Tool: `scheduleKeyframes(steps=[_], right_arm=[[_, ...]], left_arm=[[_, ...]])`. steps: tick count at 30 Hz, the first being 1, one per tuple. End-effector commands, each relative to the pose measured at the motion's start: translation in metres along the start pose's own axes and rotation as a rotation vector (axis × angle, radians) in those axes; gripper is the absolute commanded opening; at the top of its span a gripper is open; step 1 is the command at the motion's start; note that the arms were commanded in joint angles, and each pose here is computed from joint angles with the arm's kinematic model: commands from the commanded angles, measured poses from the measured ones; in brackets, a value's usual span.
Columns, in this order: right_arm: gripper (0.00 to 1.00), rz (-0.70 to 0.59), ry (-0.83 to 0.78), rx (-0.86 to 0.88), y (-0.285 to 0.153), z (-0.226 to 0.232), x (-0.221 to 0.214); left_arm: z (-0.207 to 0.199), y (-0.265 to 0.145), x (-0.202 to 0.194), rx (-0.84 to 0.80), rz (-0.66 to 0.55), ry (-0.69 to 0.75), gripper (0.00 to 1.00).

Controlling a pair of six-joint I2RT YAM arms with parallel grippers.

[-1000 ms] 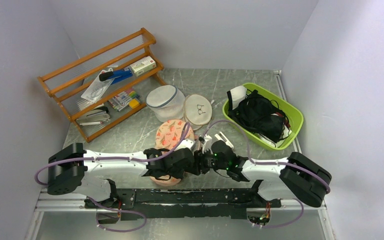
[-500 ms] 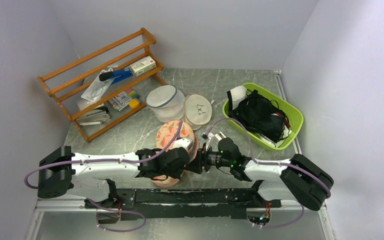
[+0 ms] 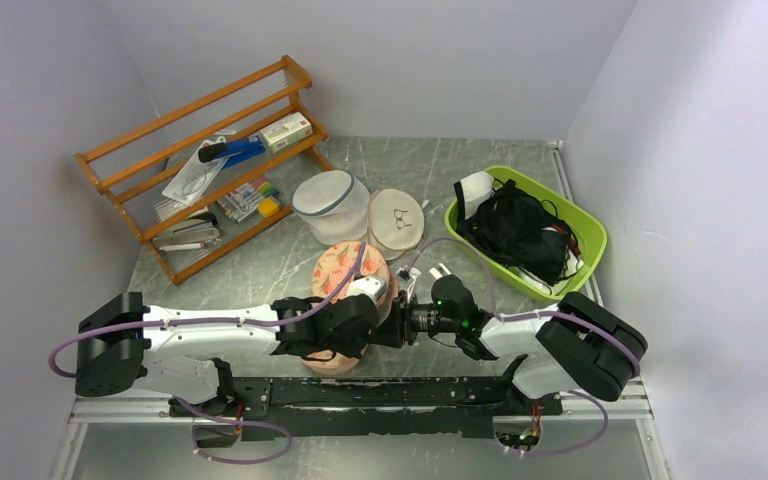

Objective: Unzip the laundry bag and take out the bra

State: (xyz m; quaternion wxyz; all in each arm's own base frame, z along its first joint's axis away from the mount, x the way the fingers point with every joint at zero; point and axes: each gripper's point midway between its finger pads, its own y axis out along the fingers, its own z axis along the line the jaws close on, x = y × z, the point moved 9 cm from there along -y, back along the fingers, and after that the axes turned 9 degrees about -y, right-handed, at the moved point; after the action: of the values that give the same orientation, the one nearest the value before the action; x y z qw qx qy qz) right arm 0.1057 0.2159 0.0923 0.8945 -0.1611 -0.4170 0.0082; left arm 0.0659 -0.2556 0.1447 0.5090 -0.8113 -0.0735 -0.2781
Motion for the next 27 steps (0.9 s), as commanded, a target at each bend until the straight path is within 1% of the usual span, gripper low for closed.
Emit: scheduleKeyframes(steps=[1, 4, 12, 16, 27], right_arm=[[0.29, -0.041, -0.037, 0.022, 0.004, 0.003, 0.013], [0.26, -0.041, -0.040, 0.003, 0.004, 0.002, 0.013], [0.07, -0.044, -0.041, -0.032, 0.002, 0.001, 0.014], [0.00, -0.030, -0.045, -0.062, 0.000, -0.001, 0.013], [0.00, 0.008, -0.104, -0.196, -0.006, -0.009, 0.017]], left_arm=[[-0.008, -0.003, 0.004, -0.045, -0.010, 0.001, 0.07], [-0.009, -0.003, 0.004, -0.049, -0.008, -0.001, 0.07], [-0.007, -0.006, 0.003, -0.047, -0.009, -0.010, 0.07], [-0.004, -0.008, 0.004, -0.034, -0.014, -0.012, 0.07], [0.002, -0.012, 0.000, -0.019, -0.004, -0.015, 0.07]])
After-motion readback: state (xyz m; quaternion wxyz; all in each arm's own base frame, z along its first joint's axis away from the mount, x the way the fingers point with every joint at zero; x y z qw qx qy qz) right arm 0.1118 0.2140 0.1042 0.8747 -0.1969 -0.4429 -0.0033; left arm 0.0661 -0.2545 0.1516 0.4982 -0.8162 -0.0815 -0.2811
